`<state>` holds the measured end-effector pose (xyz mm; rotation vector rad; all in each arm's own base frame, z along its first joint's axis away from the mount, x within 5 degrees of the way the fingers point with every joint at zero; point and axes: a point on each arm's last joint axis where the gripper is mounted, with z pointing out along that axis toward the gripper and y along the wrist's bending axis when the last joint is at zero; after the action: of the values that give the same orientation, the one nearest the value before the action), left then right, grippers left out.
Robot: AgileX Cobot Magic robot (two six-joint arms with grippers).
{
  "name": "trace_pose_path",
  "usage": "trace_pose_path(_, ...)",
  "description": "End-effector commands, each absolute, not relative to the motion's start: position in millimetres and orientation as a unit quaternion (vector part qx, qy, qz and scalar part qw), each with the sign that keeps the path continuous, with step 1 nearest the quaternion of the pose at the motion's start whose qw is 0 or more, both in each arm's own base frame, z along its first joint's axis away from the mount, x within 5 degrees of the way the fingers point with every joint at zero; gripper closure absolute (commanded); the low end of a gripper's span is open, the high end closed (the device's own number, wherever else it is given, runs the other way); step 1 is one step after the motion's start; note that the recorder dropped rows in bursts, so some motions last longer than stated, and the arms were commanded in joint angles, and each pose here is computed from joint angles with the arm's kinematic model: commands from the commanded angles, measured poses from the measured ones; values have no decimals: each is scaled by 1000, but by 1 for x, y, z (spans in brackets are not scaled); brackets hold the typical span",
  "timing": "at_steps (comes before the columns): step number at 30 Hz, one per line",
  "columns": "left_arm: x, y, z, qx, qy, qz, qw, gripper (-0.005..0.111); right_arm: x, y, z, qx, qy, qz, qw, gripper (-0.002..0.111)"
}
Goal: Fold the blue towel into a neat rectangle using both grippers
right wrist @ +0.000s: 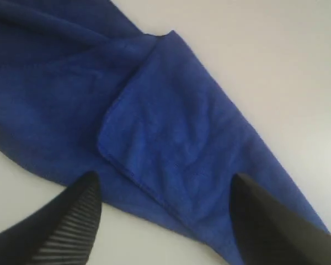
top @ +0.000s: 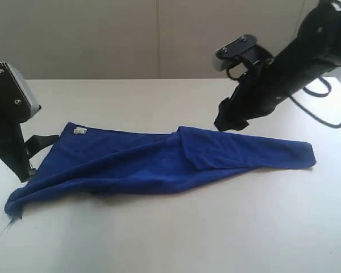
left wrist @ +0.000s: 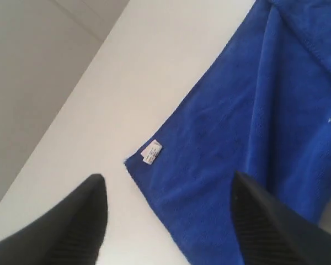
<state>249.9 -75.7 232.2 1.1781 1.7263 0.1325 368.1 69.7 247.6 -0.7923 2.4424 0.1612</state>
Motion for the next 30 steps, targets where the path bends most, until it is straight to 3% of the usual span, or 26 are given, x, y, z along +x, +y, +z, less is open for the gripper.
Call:
trace_pose_path(1,256,-85,224,512,689,28,512,64,375,94,219,-345,900,57,262,46)
trace_pose_path(5,269,-86,208,502,706,26,499,106,377,115,201,-379,888,53,256,50)
trace_pose_path(12,300,-77,197,342,822,4,456,106,377,138,180,-426,870,23,248,53)
trace_pose_path(17,314,-69,208,220,873,6,435,106,380,137,168,-427,874,5,234,53)
trace_pose_path(26,343,-89,252,209,842,-101,487,107,380,139,155,-424,880,6,216,53)
trace_pose_path(28,347,-87,254,220,838,-76,494,107,380,139,155,-424,880,6,216,53)
trace_pose_path(30,351,-78,252,270,824,18,499,107,379,140,155,-421,881,8,216,53)
